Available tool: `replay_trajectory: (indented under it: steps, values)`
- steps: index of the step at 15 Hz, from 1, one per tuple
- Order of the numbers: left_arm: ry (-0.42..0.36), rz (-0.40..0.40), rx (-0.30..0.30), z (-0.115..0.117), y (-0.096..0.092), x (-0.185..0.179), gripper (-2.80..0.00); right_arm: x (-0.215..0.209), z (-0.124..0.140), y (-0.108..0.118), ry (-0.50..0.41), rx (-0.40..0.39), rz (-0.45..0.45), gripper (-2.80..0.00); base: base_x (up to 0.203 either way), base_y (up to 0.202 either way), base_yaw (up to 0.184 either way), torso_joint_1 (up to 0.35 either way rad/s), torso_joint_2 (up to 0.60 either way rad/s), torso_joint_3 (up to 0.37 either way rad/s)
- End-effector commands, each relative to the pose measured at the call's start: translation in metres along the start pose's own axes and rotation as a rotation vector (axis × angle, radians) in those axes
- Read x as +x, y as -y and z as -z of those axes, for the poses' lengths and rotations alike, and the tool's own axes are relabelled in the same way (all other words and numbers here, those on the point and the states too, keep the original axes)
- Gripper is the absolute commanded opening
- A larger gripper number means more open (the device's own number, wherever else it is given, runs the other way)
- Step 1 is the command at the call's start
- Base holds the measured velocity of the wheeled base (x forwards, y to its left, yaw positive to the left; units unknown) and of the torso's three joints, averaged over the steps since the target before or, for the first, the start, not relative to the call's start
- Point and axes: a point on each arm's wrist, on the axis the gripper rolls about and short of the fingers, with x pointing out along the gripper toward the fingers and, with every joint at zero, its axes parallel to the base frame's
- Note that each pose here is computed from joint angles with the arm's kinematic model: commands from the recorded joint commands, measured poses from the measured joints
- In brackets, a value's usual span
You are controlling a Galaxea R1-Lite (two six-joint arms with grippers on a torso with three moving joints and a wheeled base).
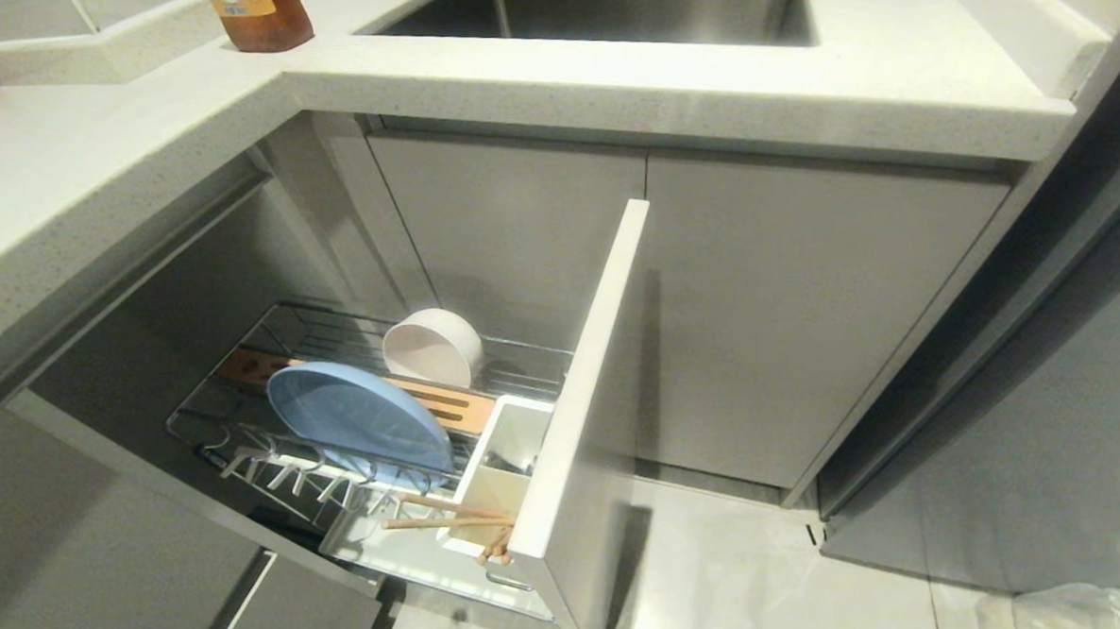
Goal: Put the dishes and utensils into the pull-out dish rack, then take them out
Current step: Take the plate out of the cupboard
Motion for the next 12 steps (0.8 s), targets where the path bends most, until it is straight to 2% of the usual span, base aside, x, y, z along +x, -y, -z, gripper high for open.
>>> replay_trajectory:
  steps: [1, 12]
  values:
    - [-0.001, -0.001, -0.002, 0.0, 0.0, 0.0001, -2.8, 0.0001, 0.0, 0.0, -0.001, 0.0, 0.0, -2.8, 0.0, 0.0, 0.0, 0.0, 0.0, 0.0]
    - [0.004, -0.001, 0.012, -0.0008, 0.0, 0.0, -2.8, 0.0001, 0.0, 0.0, -0.001, 0.0, 0.0, -2.8, 0.0, 0.0, 0.0, 0.0, 0.0, 0.0]
